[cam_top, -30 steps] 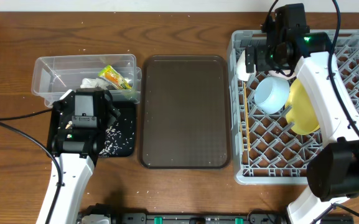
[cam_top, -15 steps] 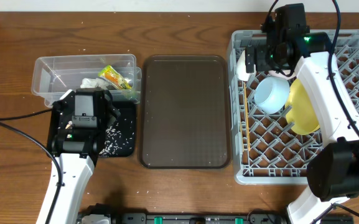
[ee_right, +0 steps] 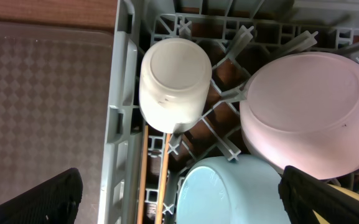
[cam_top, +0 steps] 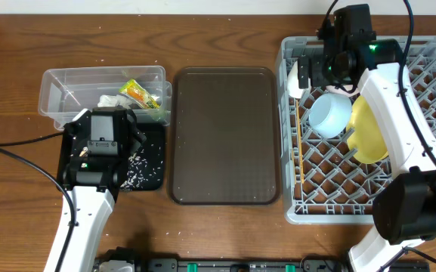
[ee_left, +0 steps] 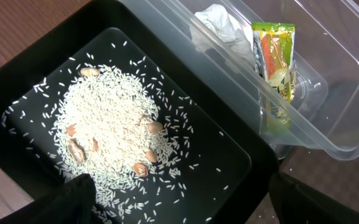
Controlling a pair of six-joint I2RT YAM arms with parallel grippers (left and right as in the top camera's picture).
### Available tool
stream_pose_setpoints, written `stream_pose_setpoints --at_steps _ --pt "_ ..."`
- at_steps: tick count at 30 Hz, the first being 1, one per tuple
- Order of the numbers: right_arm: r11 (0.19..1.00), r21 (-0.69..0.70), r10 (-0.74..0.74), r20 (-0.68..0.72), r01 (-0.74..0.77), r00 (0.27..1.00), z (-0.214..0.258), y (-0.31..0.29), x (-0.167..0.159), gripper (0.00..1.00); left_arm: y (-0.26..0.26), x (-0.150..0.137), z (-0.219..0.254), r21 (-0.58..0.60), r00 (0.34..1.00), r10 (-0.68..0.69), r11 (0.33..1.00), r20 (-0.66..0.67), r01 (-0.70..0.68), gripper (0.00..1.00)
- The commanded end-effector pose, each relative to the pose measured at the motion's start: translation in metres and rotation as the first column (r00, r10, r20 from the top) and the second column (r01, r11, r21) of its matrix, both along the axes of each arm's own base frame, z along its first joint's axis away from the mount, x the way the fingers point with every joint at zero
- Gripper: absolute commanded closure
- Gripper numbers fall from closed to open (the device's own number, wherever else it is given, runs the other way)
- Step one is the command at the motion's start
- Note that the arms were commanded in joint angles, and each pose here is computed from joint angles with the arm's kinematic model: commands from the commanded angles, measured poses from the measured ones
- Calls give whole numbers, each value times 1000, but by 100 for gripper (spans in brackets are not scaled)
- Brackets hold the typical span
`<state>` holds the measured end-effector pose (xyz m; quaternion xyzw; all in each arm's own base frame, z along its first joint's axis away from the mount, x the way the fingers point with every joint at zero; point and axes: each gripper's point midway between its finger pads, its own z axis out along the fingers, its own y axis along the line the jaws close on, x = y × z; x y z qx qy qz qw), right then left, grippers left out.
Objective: Sort waste into correct bins and load items into the dishwasher rack
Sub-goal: 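Release the yellow plate and withdraw the right gripper down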
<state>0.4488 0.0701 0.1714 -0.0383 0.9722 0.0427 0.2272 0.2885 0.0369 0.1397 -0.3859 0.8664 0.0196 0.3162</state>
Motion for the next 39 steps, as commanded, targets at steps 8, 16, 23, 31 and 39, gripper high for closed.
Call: stream_pose_setpoints --at_steps 8,16,23,31,39 --pt "1000 1 13 13 -13 1000 6 2 -2 1 1 5 9 -6 1000 7 1000 23 -7 8" --pt "1000 15 12 117 -14 993 57 0 -18 1 1 5 9 -6 1000 7 1000 23 -7 8" --pt "997 -45 -40 325 57 945 140 -25 -48 1 1 5 9 -6 1000 7 1000 23 -7 8" --pt "998 -54 4 525 29 851 201 -36 -123 1 1 5 9 -6 1000 7 1000 23 -7 8" --pt "996 78 -94 745 54 660 185 -46 -197 1 1 5 9 -6 1000 7 1000 23 -7 8"
